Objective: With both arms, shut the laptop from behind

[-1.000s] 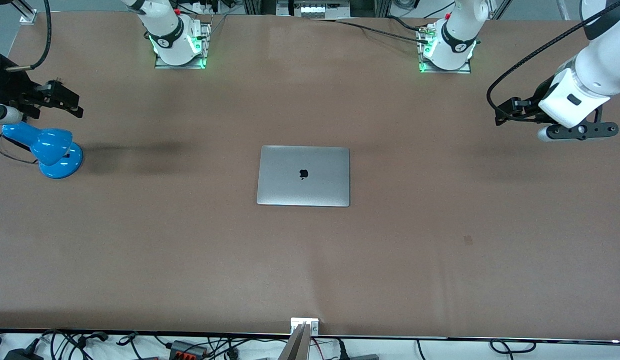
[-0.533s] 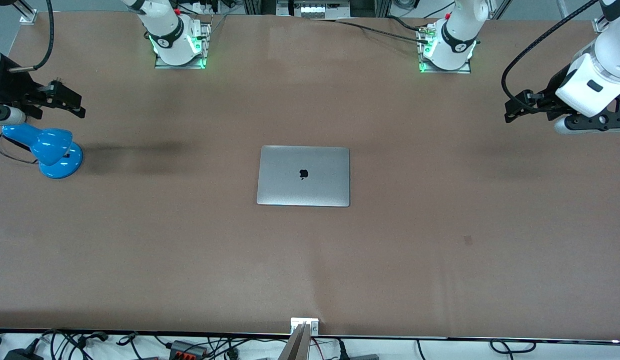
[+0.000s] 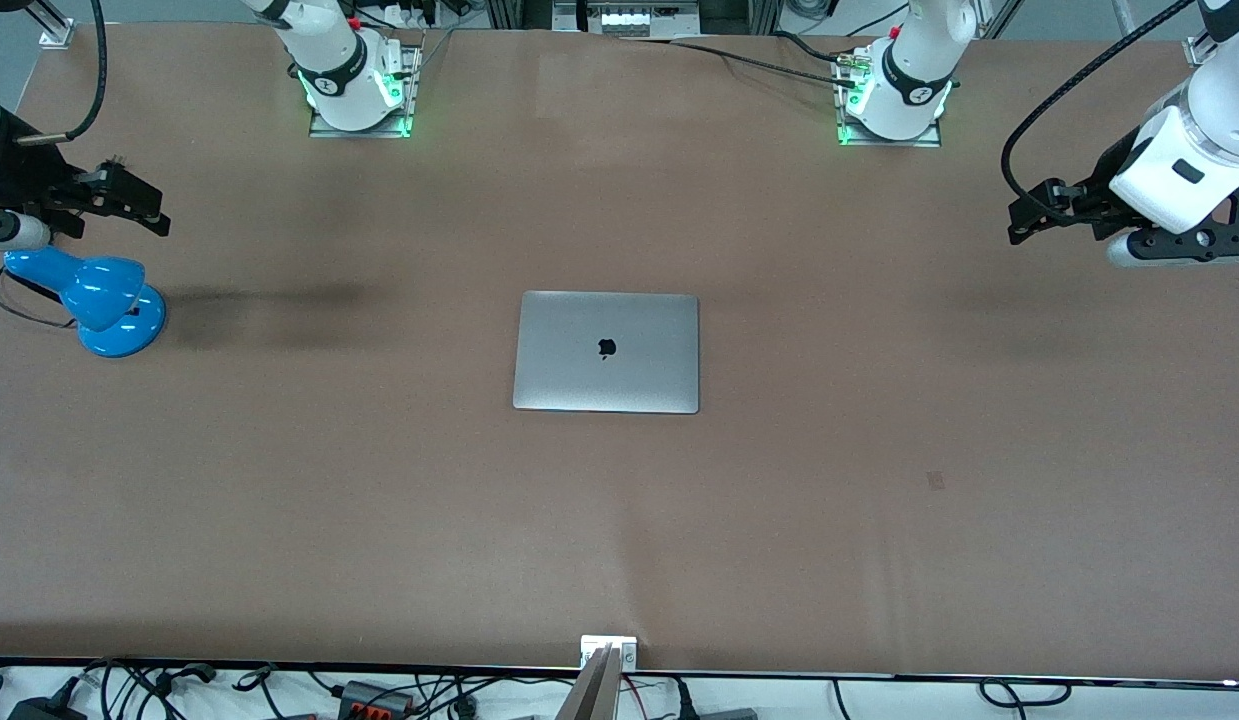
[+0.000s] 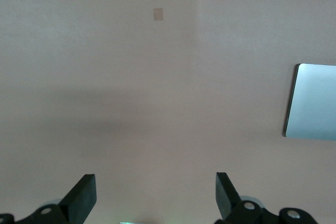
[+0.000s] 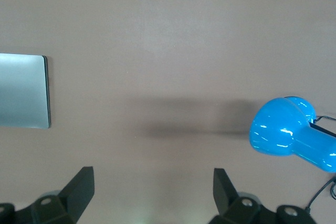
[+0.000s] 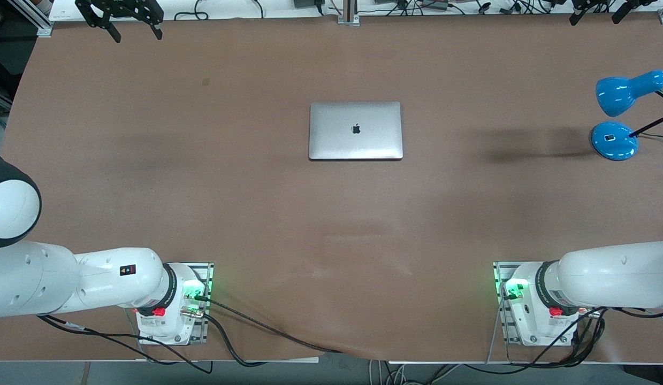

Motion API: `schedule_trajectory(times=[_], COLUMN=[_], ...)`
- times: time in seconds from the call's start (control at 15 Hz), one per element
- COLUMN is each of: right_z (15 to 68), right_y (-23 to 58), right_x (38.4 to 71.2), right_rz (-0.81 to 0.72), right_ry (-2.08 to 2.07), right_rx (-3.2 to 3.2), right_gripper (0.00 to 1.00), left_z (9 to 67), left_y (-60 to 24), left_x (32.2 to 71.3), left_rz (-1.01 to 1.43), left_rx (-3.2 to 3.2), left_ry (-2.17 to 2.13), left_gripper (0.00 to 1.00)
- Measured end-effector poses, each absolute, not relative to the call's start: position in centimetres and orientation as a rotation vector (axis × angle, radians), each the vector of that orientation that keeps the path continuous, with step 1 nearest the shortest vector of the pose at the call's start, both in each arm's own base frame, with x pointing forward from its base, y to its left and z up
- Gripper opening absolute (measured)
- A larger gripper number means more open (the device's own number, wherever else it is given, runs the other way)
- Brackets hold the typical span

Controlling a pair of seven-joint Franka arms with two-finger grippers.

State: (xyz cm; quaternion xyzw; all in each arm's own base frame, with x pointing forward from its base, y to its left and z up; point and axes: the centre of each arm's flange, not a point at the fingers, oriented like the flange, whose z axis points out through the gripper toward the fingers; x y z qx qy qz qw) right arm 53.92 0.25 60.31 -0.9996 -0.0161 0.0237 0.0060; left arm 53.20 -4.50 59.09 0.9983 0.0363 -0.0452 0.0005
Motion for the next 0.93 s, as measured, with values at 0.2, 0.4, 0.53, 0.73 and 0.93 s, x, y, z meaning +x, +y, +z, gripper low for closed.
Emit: schedule_trajectory(times=[0.2,0.4,0.53,0.73,0.93], right_z=[60.31,60.31,60.31,60.31,60.3], right_y=[0.45,0.48,0.48,0.48,0.48], right_x=[53.92,53.92,53.92,53.92,53.92], right_rz=[0.074,0.074,0.074,0.074,0.074], right_ry=[-0.056,-0.057,-0.056,-0.056,-0.055], right_rx=[-3.128,-3.128,-3.128,-3.128,-3.128], right_gripper=[1.0,1.0,1.0,1.0,1.0], left_z=[59.06,59.06,59.06,59.06,59.06], left_y=[-4.5,-4.5,-4.5,-4.5,-4.5], left_x=[53.16,53.14,53.14,53.14,53.13], left_rz=[-0.148,-0.15,-0.15,-0.151,-0.151], left_rx=[3.135,3.135,3.135,3.135,3.135], left_ry=[0.114,0.114,0.113,0.113,0.113], left_gripper=[1.0,1.0,1.0,1.0,1.0])
